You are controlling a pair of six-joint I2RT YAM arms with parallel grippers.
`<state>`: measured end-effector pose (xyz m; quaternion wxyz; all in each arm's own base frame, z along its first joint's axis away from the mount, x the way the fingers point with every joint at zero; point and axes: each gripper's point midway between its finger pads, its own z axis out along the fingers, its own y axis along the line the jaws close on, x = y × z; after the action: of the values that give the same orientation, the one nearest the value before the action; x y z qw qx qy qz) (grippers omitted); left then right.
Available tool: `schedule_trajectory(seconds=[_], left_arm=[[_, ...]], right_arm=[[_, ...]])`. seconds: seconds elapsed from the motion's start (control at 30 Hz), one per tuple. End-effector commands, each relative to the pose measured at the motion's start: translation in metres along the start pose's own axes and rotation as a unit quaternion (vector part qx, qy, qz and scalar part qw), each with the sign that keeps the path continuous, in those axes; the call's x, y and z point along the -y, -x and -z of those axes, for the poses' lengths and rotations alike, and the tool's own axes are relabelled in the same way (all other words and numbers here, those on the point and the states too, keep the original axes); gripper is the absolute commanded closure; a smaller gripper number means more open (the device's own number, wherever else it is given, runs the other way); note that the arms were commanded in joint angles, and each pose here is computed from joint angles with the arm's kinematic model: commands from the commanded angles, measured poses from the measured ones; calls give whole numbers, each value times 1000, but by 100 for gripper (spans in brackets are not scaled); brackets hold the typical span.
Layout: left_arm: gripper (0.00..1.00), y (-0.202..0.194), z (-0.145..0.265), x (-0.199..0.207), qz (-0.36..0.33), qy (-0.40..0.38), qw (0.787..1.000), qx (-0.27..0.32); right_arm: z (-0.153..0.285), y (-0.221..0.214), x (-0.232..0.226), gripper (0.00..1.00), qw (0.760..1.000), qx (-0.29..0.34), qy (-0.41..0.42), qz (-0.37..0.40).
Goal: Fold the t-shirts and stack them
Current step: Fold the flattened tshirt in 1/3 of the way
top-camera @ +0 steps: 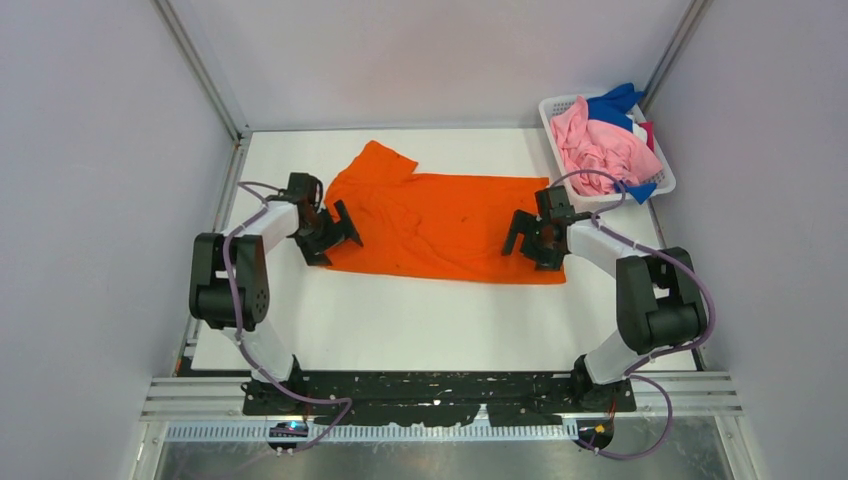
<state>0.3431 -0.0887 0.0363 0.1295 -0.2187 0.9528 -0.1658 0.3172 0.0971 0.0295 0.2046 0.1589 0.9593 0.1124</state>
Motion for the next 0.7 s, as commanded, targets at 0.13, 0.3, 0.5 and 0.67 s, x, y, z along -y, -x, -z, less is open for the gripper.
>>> schedule_trajectory(seconds=[0.13, 0.3, 0.5, 0.67], left_arm=[[0, -11, 9, -26, -1, 39, 999, -12], [0, -36, 13, -28, 7, 29, 999, -42], [0, -93, 15, -44, 20, 36, 996, -78], [0, -140, 24, -54, 13, 41, 993, -107]], right_arm=[[2, -19, 37, 5, 999, -29, -39, -7], [4, -30, 43, 4, 998, -45, -41, -3], [13, -52, 51, 5, 997, -69, -43, 4], [28, -71, 65, 4, 994, -85, -65, 6]])
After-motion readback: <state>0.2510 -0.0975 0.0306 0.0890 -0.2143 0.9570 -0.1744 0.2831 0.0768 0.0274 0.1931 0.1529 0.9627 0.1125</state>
